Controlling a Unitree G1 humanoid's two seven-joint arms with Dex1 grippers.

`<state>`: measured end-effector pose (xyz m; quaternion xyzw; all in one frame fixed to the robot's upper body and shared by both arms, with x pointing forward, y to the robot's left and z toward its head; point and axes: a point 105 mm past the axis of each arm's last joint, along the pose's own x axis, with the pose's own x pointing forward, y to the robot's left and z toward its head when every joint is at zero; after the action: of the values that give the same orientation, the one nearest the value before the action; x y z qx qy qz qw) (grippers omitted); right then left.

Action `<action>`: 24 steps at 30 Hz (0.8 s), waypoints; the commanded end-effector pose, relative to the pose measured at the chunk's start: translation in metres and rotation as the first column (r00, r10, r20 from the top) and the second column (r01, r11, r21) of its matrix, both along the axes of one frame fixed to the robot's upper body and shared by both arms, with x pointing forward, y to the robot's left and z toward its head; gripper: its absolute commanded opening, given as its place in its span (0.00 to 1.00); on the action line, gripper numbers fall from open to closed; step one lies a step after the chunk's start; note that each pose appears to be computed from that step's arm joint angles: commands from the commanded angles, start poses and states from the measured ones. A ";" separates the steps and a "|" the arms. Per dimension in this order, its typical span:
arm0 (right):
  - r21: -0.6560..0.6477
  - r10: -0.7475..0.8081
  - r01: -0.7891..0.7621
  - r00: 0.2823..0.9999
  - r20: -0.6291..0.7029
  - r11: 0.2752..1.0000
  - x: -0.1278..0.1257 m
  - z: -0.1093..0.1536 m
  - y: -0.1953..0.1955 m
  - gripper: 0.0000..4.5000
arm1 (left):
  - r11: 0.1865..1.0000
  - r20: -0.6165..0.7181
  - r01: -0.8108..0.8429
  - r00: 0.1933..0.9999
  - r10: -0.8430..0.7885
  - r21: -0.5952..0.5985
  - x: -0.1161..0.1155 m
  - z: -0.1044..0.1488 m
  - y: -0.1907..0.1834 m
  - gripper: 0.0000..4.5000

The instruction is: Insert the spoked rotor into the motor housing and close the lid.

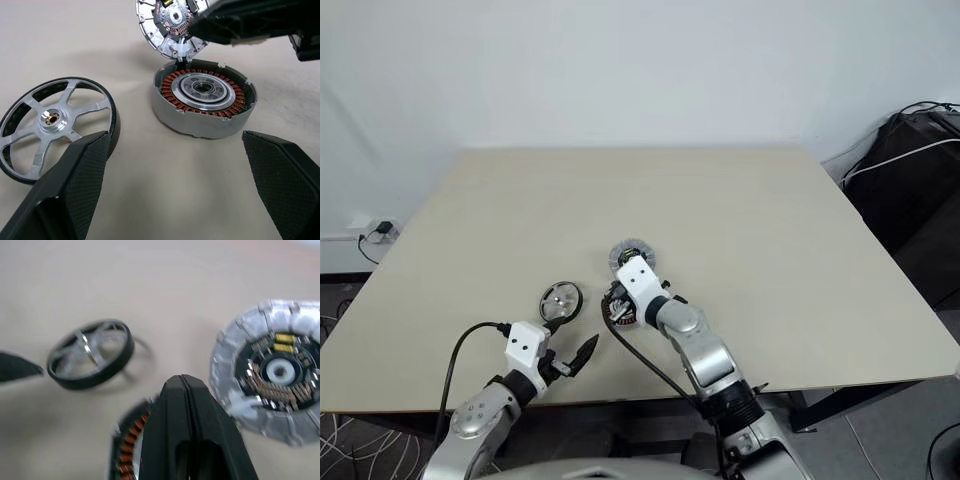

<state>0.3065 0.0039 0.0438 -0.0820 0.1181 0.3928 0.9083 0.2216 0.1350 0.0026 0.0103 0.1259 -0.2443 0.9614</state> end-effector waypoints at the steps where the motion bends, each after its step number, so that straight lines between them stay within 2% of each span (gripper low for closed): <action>1: 0.056 -0.011 0.007 0.998 0.065 0.998 0.008 0.018 0.006 0.00 | 1.000 0.029 0.006 1.000 -0.006 0.000 0.003 0.006 -0.003 1.00; 3: 0.035 -0.016 0.015 0.999 0.049 0.999 0.008 0.009 0.004 0.00 | 1.000 0.029 0.005 1.000 -0.005 0.000 0.002 0.006 -0.003 1.00; 9: -0.140 -0.049 0.035 0.994 -0.097 0.989 -0.002 -0.052 -0.021 0.00 | 1.000 0.027 0.003 1.000 -0.003 0.001 0.002 0.006 -0.002 1.00; 12: -0.203 -0.044 0.013 0.988 -0.149 0.979 -0.012 -0.069 -0.032 0.00 | 1.000 0.026 0.001 1.000 -0.001 0.001 0.002 0.005 -0.002 1.00; 14: -0.161 -0.035 0.010 0.988 -0.149 0.987 -0.014 -0.062 -0.030 0.00 | 1.000 0.026 0.002 1.000 -0.002 0.000 0.002 0.005 -0.002 1.00; 19: -0.051 -0.017 0.014 0.999 -0.043 0.999 -0.003 -0.023 -0.018 0.00 | 1.000 0.025 0.011 1.000 -0.011 -0.001 0.003 0.005 -0.003 1.00; 24: -0.018 -0.003 0.004 0.999 0.034 1.000 0.005 0.002 -0.011 0.00 | 1.000 0.028 0.016 0.999 -0.016 -0.001 0.004 0.006 -0.005 1.00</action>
<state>0.3043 -0.0135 0.0180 -0.1034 0.1562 0.3839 0.9042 0.2229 0.1344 0.0037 0.0107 0.1234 -0.2454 0.9615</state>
